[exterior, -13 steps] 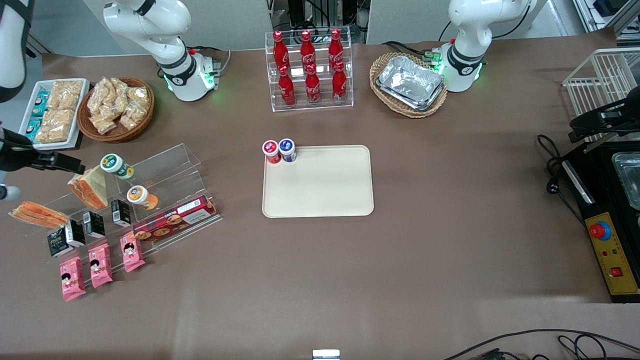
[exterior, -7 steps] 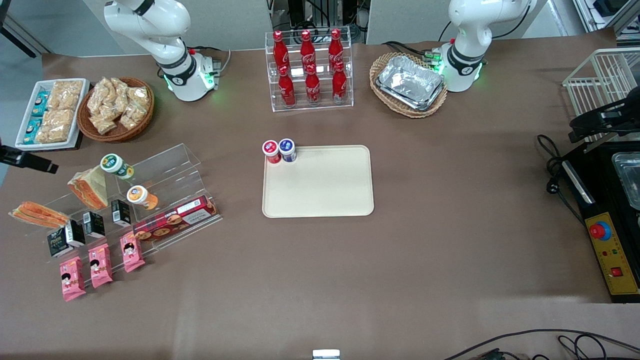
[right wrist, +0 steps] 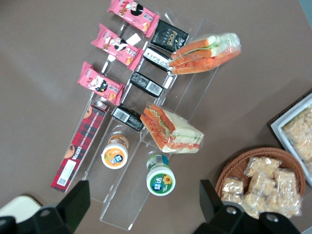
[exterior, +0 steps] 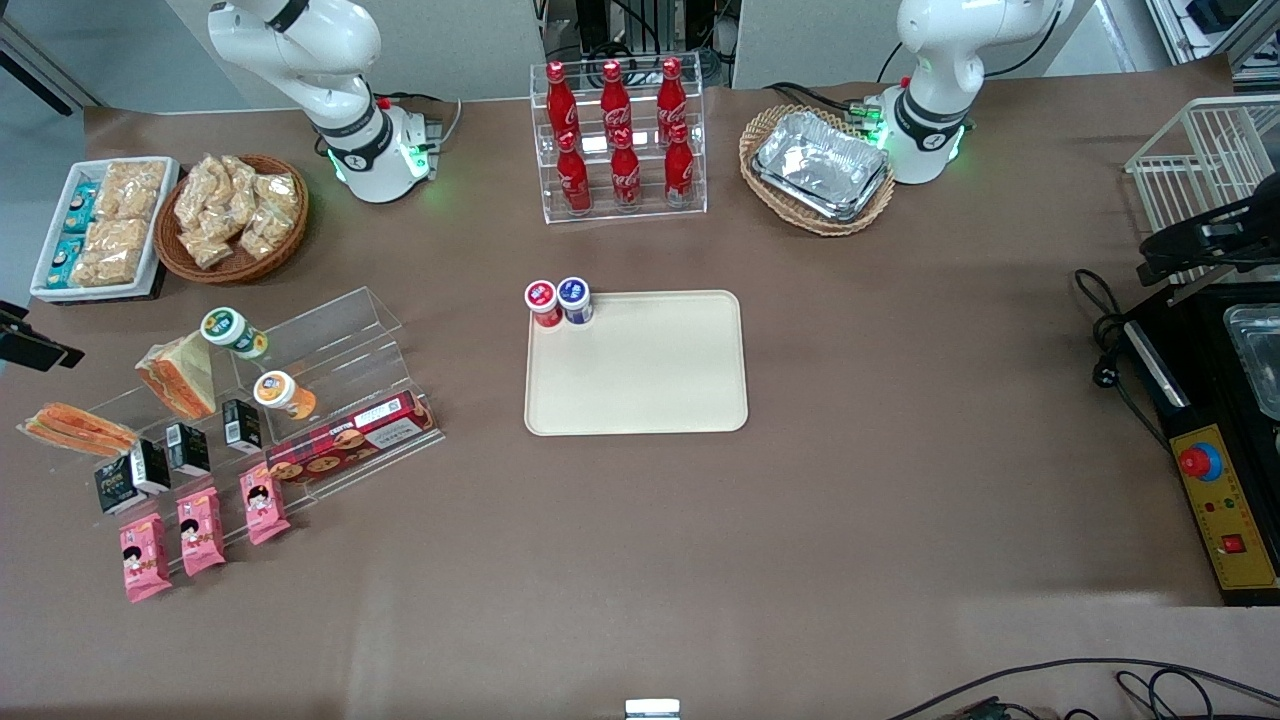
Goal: Place sandwich on tray
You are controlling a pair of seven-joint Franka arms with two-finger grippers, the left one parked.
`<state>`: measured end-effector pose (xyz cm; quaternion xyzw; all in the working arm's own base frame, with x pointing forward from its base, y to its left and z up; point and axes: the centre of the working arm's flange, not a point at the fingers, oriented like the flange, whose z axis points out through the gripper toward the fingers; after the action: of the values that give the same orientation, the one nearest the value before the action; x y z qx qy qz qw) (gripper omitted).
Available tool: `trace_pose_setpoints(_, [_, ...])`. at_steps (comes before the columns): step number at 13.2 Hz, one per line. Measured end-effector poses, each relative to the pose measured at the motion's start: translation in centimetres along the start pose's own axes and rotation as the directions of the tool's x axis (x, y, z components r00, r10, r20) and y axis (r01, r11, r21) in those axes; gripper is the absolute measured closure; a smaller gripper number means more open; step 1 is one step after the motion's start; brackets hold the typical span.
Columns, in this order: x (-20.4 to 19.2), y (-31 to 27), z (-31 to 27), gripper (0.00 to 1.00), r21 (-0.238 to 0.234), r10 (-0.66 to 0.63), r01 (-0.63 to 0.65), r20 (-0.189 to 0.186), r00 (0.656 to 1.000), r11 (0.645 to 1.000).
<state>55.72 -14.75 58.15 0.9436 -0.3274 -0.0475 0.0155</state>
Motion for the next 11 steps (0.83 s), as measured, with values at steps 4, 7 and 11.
trace_pose_setpoints(4, [2.1, 1.2, 1.4, 0.0, 0.002, 0.101, -0.101, -0.018, 0.995, 0.995])
trace_pose_setpoints(7, [3.7, 3.2, 2.3, 0.0, 0.003, 0.216, -0.216, -0.024, 0.976, 0.976])
trace_pose_setpoints(11, [5.1, 3.5, 2.9, 0.0, 0.04, 0.537, -0.535, -0.055, 0.842, 0.844])
